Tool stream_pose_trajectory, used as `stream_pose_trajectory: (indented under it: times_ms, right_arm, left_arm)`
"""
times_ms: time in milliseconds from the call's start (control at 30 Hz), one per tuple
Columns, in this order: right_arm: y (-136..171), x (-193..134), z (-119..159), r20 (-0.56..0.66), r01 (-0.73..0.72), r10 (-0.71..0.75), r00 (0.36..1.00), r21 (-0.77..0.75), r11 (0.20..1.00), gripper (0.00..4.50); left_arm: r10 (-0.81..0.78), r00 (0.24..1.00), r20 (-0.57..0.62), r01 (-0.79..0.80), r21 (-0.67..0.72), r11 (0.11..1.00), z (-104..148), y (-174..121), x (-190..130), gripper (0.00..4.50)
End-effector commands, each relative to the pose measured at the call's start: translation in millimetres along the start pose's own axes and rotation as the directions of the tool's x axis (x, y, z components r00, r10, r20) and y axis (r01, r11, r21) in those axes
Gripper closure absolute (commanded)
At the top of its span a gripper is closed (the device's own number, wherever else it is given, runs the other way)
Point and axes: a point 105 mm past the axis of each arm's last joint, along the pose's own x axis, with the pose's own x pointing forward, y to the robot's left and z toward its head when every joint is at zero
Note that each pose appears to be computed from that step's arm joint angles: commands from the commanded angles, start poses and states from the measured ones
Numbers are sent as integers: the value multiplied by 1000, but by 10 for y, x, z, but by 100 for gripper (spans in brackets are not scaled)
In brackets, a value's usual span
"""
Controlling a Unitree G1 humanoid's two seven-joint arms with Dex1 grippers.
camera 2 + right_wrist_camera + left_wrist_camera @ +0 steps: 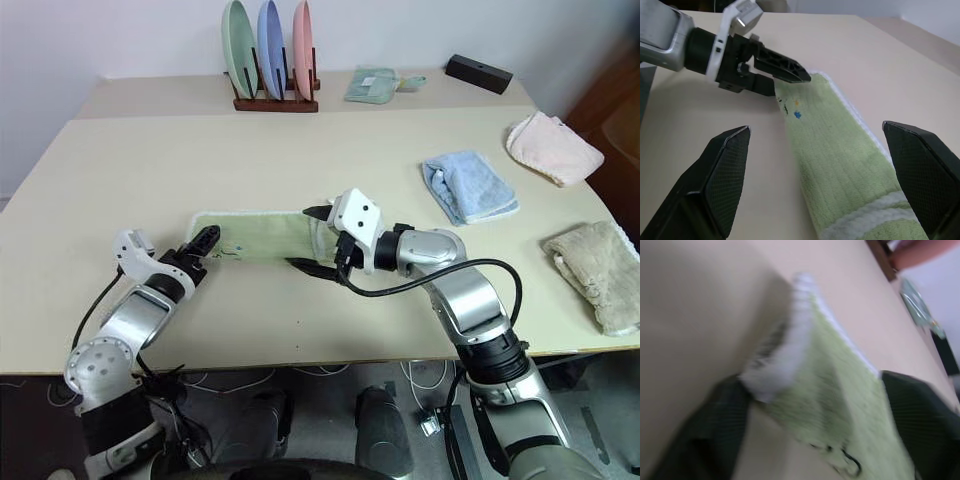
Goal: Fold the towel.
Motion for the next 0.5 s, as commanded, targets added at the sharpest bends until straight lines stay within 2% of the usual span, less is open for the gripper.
stream_pose_trajectory:
  times_ms: [33, 167, 267, 367, 433, 500]
  right_arm:
    - [48, -28, 100, 23, 3, -2, 1000, -38, 999, 15]
    - [85, -48, 62, 9, 10, -10, 1000, -28, 1000, 15]
    - [90, -73, 34, -9, 20, -21, 1000, -35, 999, 15]
    - [18, -190, -18, -44, 50, -52, 998, -42, 998, 15]
    - [-21, -244, -55, -64, 61, -64, 996, -47, 997, 15]
    - [-42, -267, -75, -73, 67, -70, 995, -48, 997, 15]
  left_arm:
    - [4, 1000, 3, -4, -63, 998, -5, 15, 17, 241]
    - [-45, 995, 85, 52, -85, 995, 172, -62, -22, 445]
    - [-104, 975, 196, 108, -9, 994, 415, -174, -108, 445]
    - [-205, 932, 300, 149, 198, 969, 872, -267, -326, 445]
    - [-264, 917, 298, 164, 320, 933, 1025, -338, -412, 445]
    - [-316, 912, 261, 191, 411, 891, 1052, -433, -438, 445]
